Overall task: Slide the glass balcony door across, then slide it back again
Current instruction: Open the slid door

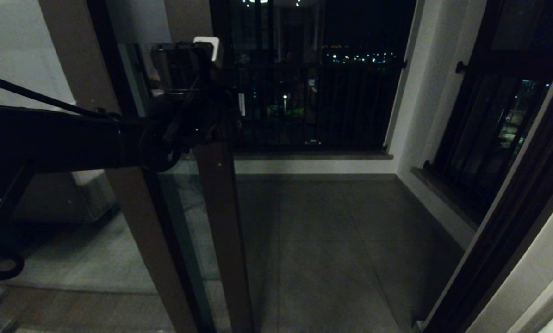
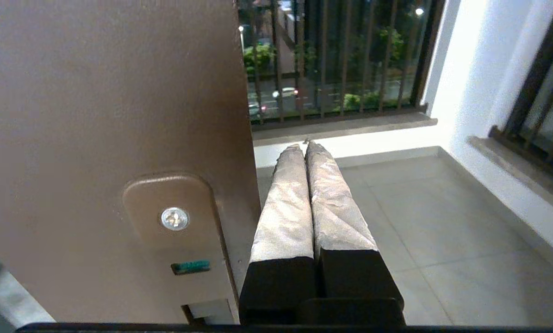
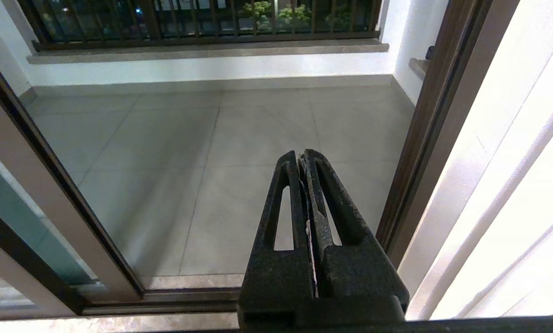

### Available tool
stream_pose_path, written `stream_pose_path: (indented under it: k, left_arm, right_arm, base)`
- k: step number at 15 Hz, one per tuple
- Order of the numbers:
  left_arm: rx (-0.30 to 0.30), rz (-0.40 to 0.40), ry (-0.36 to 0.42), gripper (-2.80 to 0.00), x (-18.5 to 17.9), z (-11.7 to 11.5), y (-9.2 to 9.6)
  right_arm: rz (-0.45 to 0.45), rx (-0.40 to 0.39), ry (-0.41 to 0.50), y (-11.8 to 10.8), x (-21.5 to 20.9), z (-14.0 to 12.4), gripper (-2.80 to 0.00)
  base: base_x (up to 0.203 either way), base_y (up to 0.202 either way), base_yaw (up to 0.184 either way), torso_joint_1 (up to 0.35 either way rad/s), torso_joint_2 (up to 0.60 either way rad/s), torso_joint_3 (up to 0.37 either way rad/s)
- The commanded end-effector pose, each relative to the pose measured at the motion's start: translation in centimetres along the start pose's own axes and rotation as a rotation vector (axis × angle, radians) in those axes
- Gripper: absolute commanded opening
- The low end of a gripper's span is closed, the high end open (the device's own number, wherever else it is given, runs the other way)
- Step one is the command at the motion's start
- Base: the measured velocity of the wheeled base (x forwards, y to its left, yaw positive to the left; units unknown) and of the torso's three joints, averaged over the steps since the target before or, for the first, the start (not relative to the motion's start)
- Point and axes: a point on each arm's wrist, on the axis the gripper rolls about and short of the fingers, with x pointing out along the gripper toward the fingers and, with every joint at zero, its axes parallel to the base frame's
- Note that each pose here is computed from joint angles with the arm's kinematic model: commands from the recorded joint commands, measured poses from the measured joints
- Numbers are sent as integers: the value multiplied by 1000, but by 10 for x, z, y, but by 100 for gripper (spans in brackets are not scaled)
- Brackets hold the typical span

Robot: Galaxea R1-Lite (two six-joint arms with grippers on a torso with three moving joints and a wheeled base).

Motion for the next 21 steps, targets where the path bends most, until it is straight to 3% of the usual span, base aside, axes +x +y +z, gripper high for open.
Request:
stream_pose_path:
  k: [1, 9, 21]
  left_arm:
    - [7, 1, 24, -280, -2, -6, 1]
    - [6, 12, 33, -280, -6, -6, 7]
    - [17, 72, 59, -280, -6, -12, 34]
  right_arm:
    - [1, 0, 1, 0, 0, 0, -280]
    - [1, 0, 1, 0, 0, 0, -280]
    - [1, 0, 1, 0, 0, 0, -280]
  base:
    - [0, 0, 0, 0, 0, 0]
    - [0, 0, 0, 0, 0, 0]
    - [0, 0, 0, 0, 0, 0]
